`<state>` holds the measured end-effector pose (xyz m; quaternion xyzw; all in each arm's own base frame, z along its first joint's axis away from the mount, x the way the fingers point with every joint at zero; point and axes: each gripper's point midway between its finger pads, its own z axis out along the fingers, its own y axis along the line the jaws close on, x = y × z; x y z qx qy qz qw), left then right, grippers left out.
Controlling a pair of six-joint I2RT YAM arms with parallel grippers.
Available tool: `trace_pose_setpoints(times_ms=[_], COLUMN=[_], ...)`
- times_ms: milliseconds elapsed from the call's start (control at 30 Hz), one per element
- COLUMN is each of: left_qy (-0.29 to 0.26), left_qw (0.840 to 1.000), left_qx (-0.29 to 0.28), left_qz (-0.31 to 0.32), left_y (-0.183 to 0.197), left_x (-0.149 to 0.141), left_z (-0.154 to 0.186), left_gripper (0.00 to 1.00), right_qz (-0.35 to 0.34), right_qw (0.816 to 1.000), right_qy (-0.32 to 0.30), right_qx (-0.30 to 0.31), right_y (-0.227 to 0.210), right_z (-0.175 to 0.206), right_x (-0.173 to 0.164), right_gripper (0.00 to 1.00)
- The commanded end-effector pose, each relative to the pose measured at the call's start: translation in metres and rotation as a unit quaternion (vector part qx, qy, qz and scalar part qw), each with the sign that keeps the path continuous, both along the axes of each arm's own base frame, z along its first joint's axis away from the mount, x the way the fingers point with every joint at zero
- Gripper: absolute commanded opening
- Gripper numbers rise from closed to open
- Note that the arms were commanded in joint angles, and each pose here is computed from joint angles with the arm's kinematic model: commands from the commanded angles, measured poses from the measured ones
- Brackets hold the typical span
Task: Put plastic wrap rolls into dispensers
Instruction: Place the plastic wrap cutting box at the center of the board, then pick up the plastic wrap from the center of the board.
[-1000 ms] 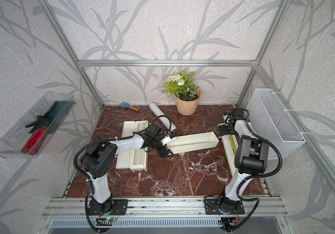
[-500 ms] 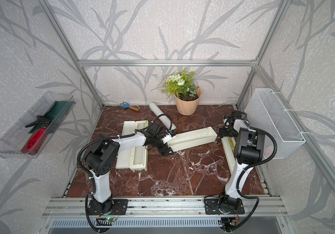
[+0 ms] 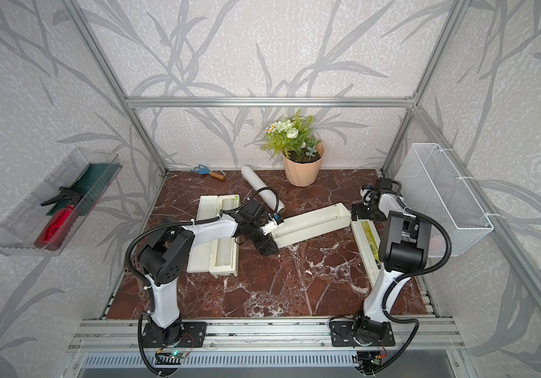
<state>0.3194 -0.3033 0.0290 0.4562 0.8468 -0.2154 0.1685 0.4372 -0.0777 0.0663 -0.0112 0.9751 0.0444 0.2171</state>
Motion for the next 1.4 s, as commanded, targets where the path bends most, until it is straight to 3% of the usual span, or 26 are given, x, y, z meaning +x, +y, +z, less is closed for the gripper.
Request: trace_pose_setpoints(times_ms=[0, 200, 433, 600, 833, 900, 1000, 1100, 1233, 1367], left_qy=[0.07, 0.048, -0.041, -0.068, -0.061, -0.065, -0.024, 0.034, 0.051, 0.07], left_qw=[0.993, 0.994, 0.996, 0.965, 0.931, 0.914, 0.872, 0.835, 0.789, 0.726], left_qx=[0.089, 0.09, 0.033, 0.03, -0.005, -0.011, -0.001, -0.039, -0.073, -0.073], left_qz=[0.019, 0.025, 0.067, 0.25, 0.361, 0.4, 0.49, 0.547, 0.608, 0.68], left_y=[0.033, 0.03, 0.015, 0.025, 0.029, 0.038, 0.059, 0.054, 0.044, 0.058], left_x=[-0.029, -0.023, 0.012, 0.075, 0.126, 0.137, 0.155, 0.18, 0.212, 0.234], left_z=[-0.034, -0.024, 0.048, 0.097, 0.136, 0.135, 0.123, 0.116, 0.116, 0.097], left_gripper=[0.99, 0.99, 0.99, 0.99, 0.99, 0.99, 0.99, 1.0, 0.99, 0.99], right_qz=[0.027, 0.061, 0.096, 0.116, 0.116, 0.114, 0.112, 0.122, 0.14, 0.136], right_qw=[0.998, 0.995, 0.991, 0.99, 0.99, 0.99, 0.99, 0.988, 0.986, 0.986], right_qy=[-0.051, -0.069, -0.074, -0.063, -0.052, -0.051, -0.044, -0.035, -0.014, -0.01], right_qx=[0.022, 0.032, 0.053, 0.059, 0.067, 0.068, 0.08, 0.086, 0.085, 0.096], right_y=[0.027, 0.053, 0.078, 0.097, 0.103, 0.103, 0.112, 0.124, 0.138, 0.144], right_z=[0.039, 0.044, 0.038, 0.031, 0.02, 0.019, 0.016, 0.009, -0.002, -0.003], right_x=[0.002, -0.004, -0.005, -0.004, -0.008, -0.006, -0.006, -0.006, -0.006, -0.007], right_gripper=[0.99, 0.99, 0.99, 0.99, 0.99, 0.98, 0.97, 0.97, 0.96, 0.94])
